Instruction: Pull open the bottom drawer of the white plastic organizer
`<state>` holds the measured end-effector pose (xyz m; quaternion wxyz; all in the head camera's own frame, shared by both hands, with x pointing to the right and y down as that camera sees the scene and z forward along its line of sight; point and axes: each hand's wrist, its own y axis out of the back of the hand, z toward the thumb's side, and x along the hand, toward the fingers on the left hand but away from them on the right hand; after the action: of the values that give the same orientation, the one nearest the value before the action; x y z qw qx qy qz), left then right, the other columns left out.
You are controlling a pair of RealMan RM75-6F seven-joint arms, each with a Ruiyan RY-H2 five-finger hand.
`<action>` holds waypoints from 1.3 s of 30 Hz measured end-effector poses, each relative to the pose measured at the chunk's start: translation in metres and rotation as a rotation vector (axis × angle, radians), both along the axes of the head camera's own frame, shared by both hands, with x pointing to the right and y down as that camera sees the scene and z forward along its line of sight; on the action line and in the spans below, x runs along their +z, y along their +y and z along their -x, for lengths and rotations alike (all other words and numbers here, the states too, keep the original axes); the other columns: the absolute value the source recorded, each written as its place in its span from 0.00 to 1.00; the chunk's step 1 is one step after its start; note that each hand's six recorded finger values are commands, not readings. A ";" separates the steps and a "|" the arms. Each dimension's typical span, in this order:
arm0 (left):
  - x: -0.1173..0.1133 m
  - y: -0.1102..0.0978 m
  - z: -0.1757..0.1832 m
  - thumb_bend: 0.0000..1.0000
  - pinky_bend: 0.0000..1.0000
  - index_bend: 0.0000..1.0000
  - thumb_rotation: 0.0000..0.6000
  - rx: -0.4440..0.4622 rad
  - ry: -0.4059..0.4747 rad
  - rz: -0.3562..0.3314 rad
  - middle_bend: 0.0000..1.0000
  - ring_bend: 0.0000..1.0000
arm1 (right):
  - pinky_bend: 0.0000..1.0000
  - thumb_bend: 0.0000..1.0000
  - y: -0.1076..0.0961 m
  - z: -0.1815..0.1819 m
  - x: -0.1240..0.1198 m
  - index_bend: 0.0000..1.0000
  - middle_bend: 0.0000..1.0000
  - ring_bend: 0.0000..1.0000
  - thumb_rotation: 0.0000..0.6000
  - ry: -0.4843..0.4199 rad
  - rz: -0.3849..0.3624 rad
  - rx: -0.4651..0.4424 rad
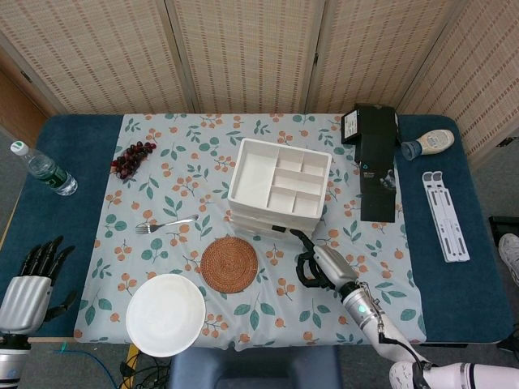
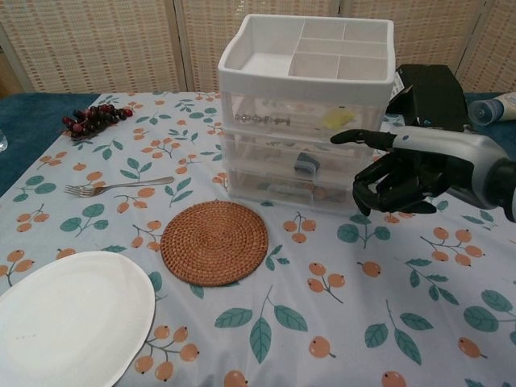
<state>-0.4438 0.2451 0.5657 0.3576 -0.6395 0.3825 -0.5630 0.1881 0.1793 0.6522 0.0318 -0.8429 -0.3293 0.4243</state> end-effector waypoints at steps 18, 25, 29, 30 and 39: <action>-0.001 0.002 0.002 0.29 0.06 0.11 1.00 -0.006 -0.008 0.004 0.00 0.02 | 0.89 0.58 -0.013 0.007 0.018 0.02 0.64 0.83 1.00 0.021 0.053 -0.002; -0.003 0.003 0.003 0.29 0.06 0.11 1.00 -0.008 -0.014 0.007 0.00 0.02 | 0.89 0.58 -0.020 0.002 0.021 0.15 0.64 0.84 1.00 0.028 0.046 0.027; -0.003 0.002 0.002 0.29 0.06 0.11 1.00 -0.007 -0.015 0.006 0.00 0.02 | 0.89 0.58 -0.018 0.001 0.021 0.17 0.65 0.84 1.00 0.024 0.055 0.017; -0.003 0.002 0.002 0.29 0.06 0.11 1.00 -0.006 -0.015 0.006 0.00 0.02 | 0.89 0.58 -0.017 0.002 0.021 0.17 0.65 0.84 1.00 0.022 0.057 0.013; -0.004 0.002 0.001 0.29 0.06 0.11 1.00 -0.003 -0.017 0.005 0.00 0.02 | 0.89 0.58 -0.006 -0.001 0.015 0.17 0.65 0.84 1.00 0.008 0.076 -0.014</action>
<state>-0.4444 0.2473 0.5616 0.3583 -0.6350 0.3792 -0.5698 0.1892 0.1728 0.6668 0.0039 -0.8441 -0.3071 0.4396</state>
